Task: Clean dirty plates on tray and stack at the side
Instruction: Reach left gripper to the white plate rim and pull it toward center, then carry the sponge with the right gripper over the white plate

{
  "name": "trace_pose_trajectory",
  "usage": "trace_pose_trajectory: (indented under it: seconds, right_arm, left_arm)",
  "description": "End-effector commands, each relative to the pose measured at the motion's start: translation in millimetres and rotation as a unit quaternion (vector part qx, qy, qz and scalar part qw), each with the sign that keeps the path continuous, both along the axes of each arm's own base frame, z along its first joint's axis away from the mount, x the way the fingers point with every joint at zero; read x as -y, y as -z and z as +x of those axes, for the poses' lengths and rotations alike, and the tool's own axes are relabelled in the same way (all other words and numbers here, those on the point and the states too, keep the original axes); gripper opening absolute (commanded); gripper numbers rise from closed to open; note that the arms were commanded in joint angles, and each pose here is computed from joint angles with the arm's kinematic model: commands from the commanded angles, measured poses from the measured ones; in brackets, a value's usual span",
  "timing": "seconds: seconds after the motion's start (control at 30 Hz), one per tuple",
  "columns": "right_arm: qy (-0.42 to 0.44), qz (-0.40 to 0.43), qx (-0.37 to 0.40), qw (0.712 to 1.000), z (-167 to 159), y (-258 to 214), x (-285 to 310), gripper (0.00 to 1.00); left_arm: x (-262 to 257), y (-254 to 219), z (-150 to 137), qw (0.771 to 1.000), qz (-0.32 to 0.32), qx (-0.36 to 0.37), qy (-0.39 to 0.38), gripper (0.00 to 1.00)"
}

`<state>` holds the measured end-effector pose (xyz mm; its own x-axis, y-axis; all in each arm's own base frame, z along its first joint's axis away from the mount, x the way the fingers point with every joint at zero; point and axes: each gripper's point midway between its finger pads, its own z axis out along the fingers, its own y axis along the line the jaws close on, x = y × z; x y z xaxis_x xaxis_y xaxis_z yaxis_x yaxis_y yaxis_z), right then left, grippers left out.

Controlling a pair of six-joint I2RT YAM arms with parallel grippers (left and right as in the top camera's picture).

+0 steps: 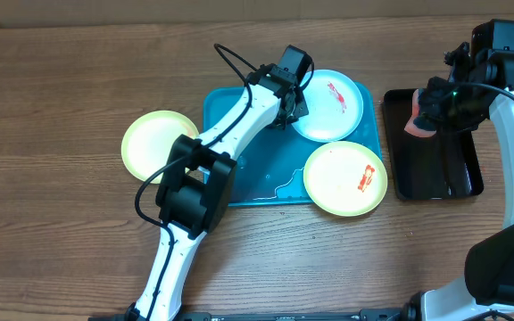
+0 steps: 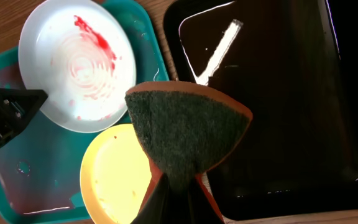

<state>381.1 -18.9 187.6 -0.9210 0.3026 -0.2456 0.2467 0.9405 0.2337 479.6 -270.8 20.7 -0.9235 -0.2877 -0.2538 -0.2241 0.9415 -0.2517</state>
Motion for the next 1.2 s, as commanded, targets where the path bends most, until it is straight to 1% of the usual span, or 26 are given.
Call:
trace_pose_trajectory:
  seconds: [0.0, 0.1, 0.17, 0.27, 0.4, 0.53, 0.8, 1.0, 1.17]
  right_arm:
    - [-0.001, -0.003, 0.019, 1.0, 2.3, -11.6, 1.2, 0.04]
    - [-0.001, -0.003, 0.02, 1.0, 2.4, -11.7, 1.1, 0.04]
    - [-0.002, -0.003, 0.022, 1.0, 3.5, -12.0, 1.2, 0.04]
    - [-0.005, 0.004, 0.029, 1.0, 6.1, -13.5, -1.7, 0.04]
    - [-0.023, 0.025, 0.037, 0.999, 9.2, -16.1, -16.0, 0.04]
    - [-0.048, 0.025, 0.043, 0.998, 12.0, -17.1, -36.2, 0.04]
    - [-0.123, 0.029, 0.042, 0.991, 13.5, -6.5, -97.7, 0.04]
    - [-0.18, 0.039, 0.017, 0.983, 10.2, 17.6, -145.8, 0.04]
    - [-0.199, 0.041, 0.02, 0.979, 12.4, 24.5, -167.2, 0.04]
  left_arm:
    - [-31.0, -22.6, 20.3, 0.999, 0.028, 0.026, -0.004, 0.04]
    - [-53.1, -40.3, 18.7, 0.998, 0.05, 0.018, 0.015, 0.04]
    - [-65.0, -48.0, 12.4, 0.997, 0.065, 0.004, 0.041, 0.04]
    - [-82.5, -48.6, -8.3, 0.992, 0.093, -0.043, 0.067, 0.04]
    - [-99.7, -43.3, -39.3, 0.98, 0.132, -0.105, 0.106, 0.04]
    - [-114.3, -43.5, -55.2, 0.968, 0.167, -0.137, 0.126, 0.04]
    - [-132.2, -46.1, -61.2, 0.956, 0.213, -0.15, 0.135, 0.04]
    - [-143.4, -45.7, -70.5, 0.951, 0.217, -0.176, 0.13, 0.04]
    - [-149.8, -46.2, -73.9, 0.949, 0.218, -0.187, 0.126, 0.04]
